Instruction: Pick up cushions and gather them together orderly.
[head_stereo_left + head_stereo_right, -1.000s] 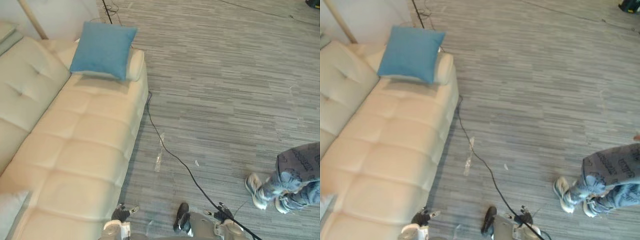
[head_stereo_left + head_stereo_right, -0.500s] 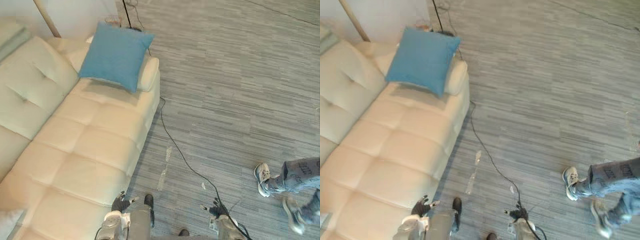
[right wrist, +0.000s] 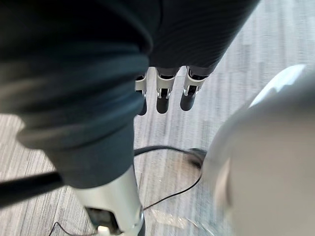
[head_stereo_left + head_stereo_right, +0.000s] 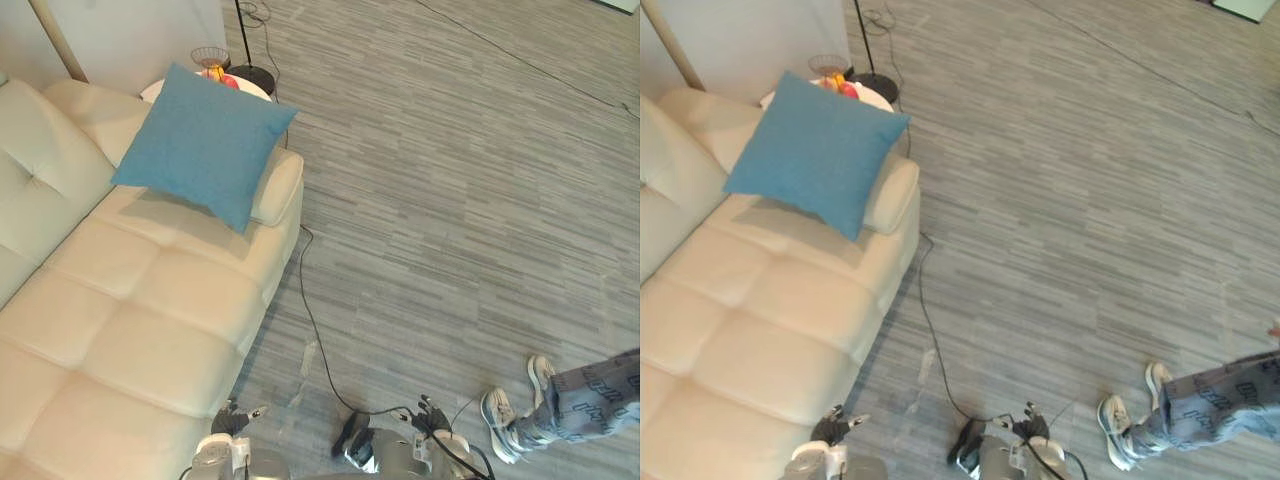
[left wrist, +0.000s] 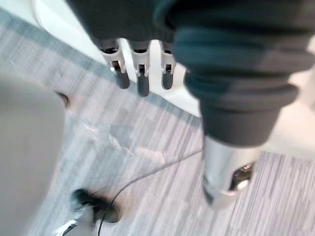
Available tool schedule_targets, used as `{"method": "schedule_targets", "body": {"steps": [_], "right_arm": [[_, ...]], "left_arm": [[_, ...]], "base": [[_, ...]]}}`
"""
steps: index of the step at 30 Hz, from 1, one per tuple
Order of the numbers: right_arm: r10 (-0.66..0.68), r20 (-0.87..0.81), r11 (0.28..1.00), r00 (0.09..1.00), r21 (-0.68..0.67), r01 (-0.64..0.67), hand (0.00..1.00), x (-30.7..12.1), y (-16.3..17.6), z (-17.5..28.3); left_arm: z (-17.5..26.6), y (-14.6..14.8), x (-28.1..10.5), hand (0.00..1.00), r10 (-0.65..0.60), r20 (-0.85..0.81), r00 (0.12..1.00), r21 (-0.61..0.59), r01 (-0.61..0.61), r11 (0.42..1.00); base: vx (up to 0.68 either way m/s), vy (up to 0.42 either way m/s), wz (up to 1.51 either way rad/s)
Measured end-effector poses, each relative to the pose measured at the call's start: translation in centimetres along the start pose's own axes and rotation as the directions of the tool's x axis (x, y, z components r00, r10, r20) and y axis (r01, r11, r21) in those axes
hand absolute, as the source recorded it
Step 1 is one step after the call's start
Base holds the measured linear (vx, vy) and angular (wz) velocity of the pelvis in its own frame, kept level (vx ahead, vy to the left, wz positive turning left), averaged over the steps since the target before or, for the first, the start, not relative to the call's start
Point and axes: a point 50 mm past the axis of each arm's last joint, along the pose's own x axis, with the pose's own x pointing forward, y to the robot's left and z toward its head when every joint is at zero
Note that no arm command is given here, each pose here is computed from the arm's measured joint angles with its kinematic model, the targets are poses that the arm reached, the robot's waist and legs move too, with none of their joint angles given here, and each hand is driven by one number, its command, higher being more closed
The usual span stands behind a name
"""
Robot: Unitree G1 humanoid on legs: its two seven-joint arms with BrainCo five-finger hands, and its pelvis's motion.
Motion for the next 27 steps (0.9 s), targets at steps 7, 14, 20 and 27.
{"method": "schedule_targets", "body": {"steps": [7,14,20,27], "right_arm": [[-0.030,-0.039,1.000,0.999,0.005,0.030,0.00,-0.2,-1.1,-1.1],[-0.029,-0.034,0.999,0.999,0.020,0.030,0.00,-0.3,-0.2,-1.1],[-0.006,0.023,1.000,1.000,0.009,0.006,0.00,0.1,0.8,0.6],[0.011,-0.017,1.000,1.000,-0.024,-0.012,0.00,-0.4,0.6,-1.2]], "left_arm": [[0.1,-0.2,0.0,0.00,-0.007,0.010,1.000,-0.016,0.007,1.000],[1.8,-0.4,0.2,0.00,-0.014,0.079,0.997,-0.002,0.015,1.000],[2.2,0.6,0.4,0.00,0.011,0.083,0.997,0.001,-0.011,1.000],[0.6,1.0,0.0,0.00,0.012,0.038,0.999,0.028,-0.013,1.000]], "base": [[0.29,-0.246,0.45],[0.25,0.022,0.25],[0.33,0.088,0.42],[0.33,0.058,0.68]]}}
